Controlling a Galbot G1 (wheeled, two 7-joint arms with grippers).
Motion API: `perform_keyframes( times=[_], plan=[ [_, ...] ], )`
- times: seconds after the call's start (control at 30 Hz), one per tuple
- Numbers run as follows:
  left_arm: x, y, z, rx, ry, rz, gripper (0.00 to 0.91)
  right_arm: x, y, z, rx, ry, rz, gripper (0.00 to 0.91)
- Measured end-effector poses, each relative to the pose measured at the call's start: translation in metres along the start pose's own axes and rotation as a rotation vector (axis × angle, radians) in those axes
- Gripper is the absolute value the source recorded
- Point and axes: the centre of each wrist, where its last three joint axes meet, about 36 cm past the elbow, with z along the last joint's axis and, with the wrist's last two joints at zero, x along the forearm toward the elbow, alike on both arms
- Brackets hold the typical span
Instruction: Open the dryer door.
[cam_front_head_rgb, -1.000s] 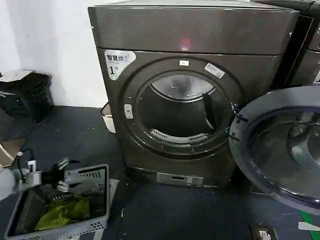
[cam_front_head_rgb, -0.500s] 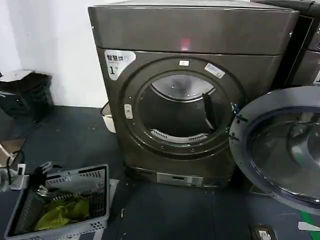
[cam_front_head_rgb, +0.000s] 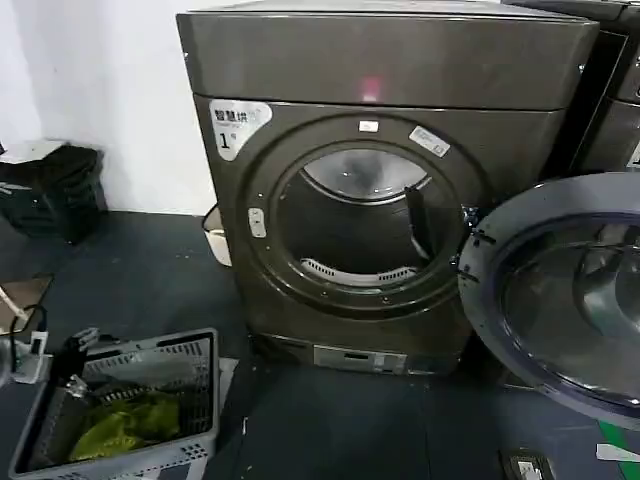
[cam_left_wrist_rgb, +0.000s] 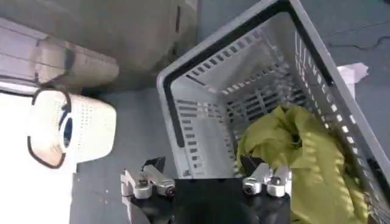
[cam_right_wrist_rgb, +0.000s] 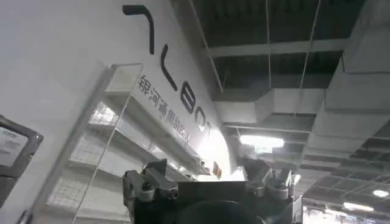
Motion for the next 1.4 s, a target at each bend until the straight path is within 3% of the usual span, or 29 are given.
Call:
perform_keyframes(
  times=[1.4],
  plan=[
    [0.005,0.000,0.004,-0.084,-0.002,0.082,0.907,0.001,-0.012,0.000,0.004,0.004,0.021,0.907]
  ],
)
